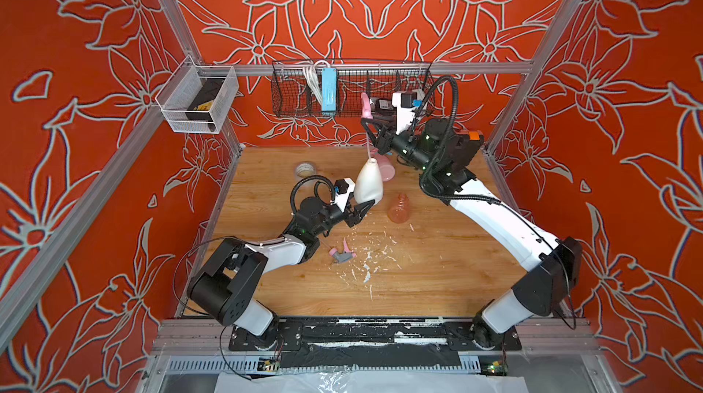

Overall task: Attach spray nozzles to spray bottles
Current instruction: Insert the spray nozzle into the spray bottle.

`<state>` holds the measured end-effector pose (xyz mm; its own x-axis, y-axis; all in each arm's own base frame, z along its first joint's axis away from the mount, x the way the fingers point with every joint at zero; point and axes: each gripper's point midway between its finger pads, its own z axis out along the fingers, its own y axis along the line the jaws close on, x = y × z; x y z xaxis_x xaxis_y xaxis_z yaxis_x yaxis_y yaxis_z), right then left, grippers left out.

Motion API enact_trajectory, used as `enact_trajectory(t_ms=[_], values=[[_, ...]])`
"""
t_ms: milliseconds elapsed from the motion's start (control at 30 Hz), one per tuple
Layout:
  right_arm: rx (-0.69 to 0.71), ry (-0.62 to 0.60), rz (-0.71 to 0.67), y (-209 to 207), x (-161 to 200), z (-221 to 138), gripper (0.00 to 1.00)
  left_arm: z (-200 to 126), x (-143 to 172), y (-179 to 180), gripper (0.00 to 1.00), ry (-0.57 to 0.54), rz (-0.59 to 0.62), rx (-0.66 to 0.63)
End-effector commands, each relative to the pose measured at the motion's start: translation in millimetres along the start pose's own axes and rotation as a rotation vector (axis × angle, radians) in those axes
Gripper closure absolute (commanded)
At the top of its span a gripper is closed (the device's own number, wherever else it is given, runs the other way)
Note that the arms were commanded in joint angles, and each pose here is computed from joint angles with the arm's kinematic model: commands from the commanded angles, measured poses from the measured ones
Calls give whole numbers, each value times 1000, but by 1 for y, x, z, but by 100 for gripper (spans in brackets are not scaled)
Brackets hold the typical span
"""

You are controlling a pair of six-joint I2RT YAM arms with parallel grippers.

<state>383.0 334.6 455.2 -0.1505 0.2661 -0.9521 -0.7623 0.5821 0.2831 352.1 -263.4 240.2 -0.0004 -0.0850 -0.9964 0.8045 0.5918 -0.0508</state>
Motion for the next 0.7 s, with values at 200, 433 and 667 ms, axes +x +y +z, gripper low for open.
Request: enact_trajectory(t_ms=[200, 433, 667], values=[[-6, 43, -66, 4, 22, -28, 67, 12, -55, 14, 44, -122, 42, -24], [45, 106, -135, 1, 31, -56, 32, 15, -52, 26, 44, -114, 107, -86], [109, 249, -194, -10, 23, -75, 14, 16, -39, 28, 44, -88, 146, -94]])
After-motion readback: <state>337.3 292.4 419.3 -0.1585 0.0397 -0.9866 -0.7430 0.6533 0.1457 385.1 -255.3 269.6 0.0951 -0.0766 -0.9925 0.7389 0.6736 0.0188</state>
